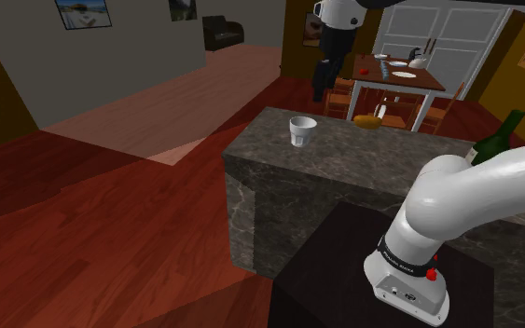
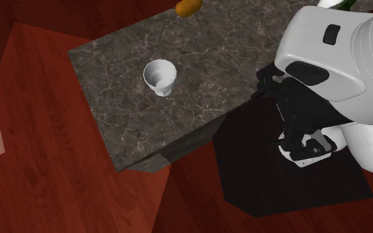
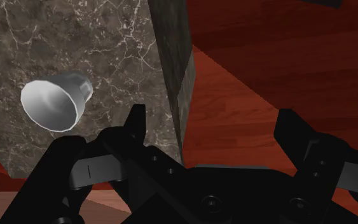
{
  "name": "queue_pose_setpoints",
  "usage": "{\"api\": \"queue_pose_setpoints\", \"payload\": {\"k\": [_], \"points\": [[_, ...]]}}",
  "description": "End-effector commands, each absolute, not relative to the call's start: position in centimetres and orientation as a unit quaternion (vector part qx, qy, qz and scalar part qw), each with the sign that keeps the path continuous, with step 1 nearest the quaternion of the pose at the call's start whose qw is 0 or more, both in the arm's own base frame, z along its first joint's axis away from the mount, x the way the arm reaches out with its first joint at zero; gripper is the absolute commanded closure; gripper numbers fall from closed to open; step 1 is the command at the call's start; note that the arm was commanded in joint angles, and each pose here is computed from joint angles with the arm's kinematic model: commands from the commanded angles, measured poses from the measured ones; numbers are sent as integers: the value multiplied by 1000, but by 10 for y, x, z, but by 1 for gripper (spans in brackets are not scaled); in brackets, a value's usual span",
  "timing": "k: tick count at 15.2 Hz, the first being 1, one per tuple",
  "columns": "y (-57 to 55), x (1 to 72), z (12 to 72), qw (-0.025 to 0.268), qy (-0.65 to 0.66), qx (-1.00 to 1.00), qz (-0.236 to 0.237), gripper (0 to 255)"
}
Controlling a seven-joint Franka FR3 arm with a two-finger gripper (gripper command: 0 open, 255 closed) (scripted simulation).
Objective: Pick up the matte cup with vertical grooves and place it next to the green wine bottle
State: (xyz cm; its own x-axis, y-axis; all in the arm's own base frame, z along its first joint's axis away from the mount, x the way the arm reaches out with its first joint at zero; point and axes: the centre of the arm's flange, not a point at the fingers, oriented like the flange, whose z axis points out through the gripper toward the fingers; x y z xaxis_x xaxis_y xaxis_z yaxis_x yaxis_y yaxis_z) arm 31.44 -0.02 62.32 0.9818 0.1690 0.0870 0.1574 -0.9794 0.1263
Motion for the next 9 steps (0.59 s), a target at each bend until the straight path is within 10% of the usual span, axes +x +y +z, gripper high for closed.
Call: {"api": "queue_pose_setpoints", "payload": {"k": [1,9], "points": [[0,314,623,60,82,994,49,0],[-61,370,559,67,82,993,45,0]]}}
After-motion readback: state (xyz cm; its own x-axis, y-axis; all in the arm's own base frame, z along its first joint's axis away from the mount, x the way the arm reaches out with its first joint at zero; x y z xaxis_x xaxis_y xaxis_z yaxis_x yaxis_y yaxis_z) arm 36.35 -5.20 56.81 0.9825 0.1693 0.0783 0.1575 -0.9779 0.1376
